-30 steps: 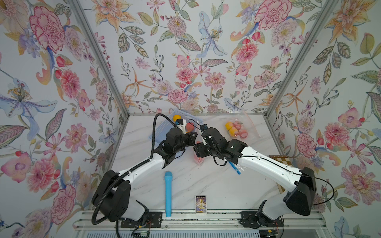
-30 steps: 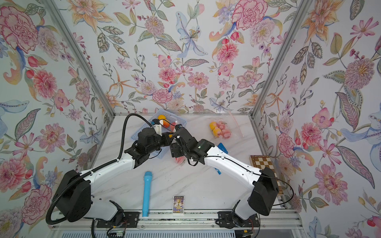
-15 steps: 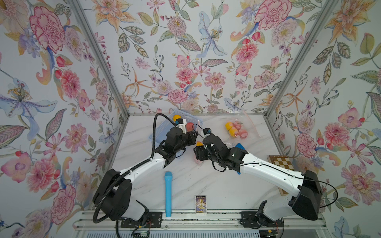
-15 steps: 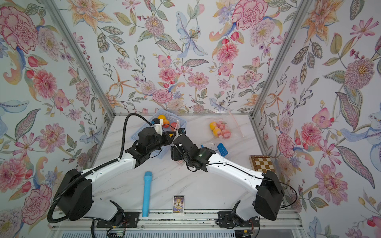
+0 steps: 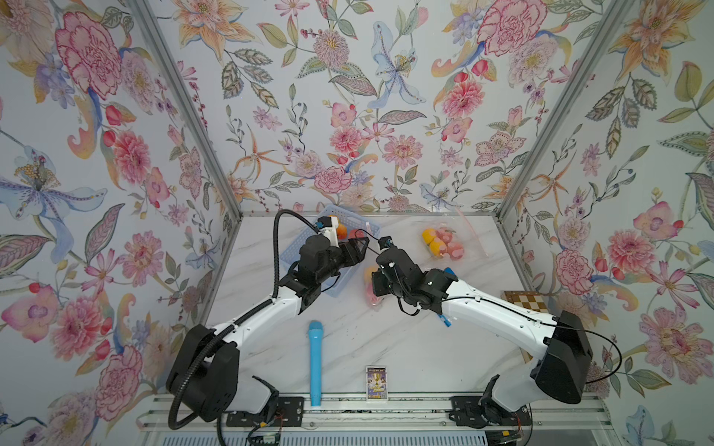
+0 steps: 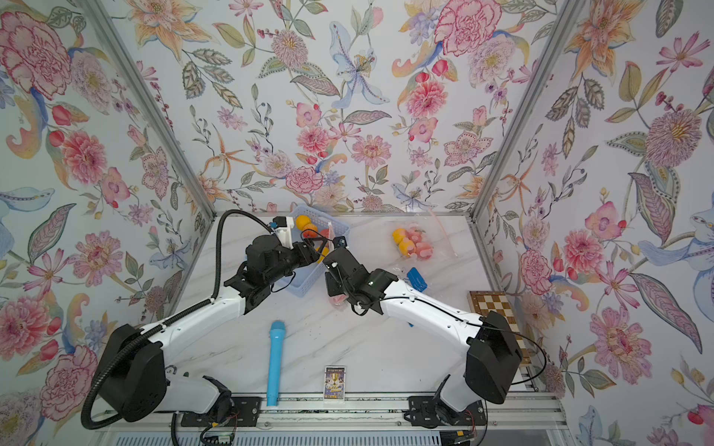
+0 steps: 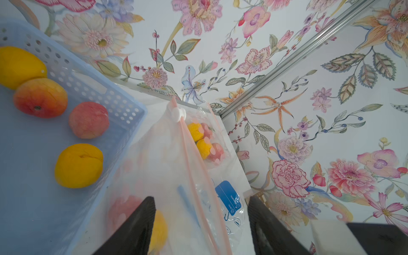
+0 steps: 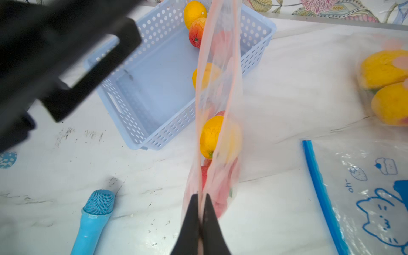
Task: Place the peach in a zip-top bag and seal the zipper
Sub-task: Adjust the zipper food storage bag at the center of the board.
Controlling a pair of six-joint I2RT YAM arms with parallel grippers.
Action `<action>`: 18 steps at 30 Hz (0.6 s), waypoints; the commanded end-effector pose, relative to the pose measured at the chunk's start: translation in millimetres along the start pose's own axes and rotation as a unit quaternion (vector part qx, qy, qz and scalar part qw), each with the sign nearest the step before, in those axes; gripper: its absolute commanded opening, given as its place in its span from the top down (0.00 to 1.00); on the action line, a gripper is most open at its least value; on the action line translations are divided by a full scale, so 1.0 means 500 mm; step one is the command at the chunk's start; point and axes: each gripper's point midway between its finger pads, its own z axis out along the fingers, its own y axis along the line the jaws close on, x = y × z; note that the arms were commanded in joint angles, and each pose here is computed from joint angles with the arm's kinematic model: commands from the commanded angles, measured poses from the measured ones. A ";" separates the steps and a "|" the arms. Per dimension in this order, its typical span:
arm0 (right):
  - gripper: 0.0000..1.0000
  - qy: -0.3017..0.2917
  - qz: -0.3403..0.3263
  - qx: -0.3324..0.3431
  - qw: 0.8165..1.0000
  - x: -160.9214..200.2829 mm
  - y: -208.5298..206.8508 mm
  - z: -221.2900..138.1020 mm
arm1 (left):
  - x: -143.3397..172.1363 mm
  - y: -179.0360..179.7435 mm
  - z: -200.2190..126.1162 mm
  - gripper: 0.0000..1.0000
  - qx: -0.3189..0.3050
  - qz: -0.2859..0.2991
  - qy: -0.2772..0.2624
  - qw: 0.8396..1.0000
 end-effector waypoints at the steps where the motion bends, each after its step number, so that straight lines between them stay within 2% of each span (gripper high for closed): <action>1: 1.00 -0.003 -0.070 -0.035 0.997 -0.031 0.005 -0.050 | -0.062 0.006 -0.049 0.20 -0.004 0.029 -0.050 0.998; 5: 1.00 0.003 -0.122 -0.059 0.991 -0.033 -0.005 -0.067 | -0.077 0.037 -0.089 0.14 -0.024 0.070 -0.065 0.995; 9: 1.00 0.001 -0.174 -0.083 0.981 -0.029 -0.009 -0.079 | -0.069 0.058 -0.109 0.09 -0.039 0.148 -0.068 0.986; 14: 1.00 0.003 -0.206 -0.138 0.969 -0.015 -0.007 -0.094 | -0.024 0.075 -0.107 0.08 -0.016 0.231 -0.065 0.971; 16: 1.00 0.003 -0.212 -0.152 0.965 -0.012 -0.012 -0.101 | -0.005 0.073 -0.104 0.08 0.011 0.261 -0.062 0.963; 18: 1.00 0.003 -0.220 -0.163 0.962 -0.007 -0.017 -0.106 | 0.019 0.059 -0.099 0.08 0.055 0.307 -0.059 0.948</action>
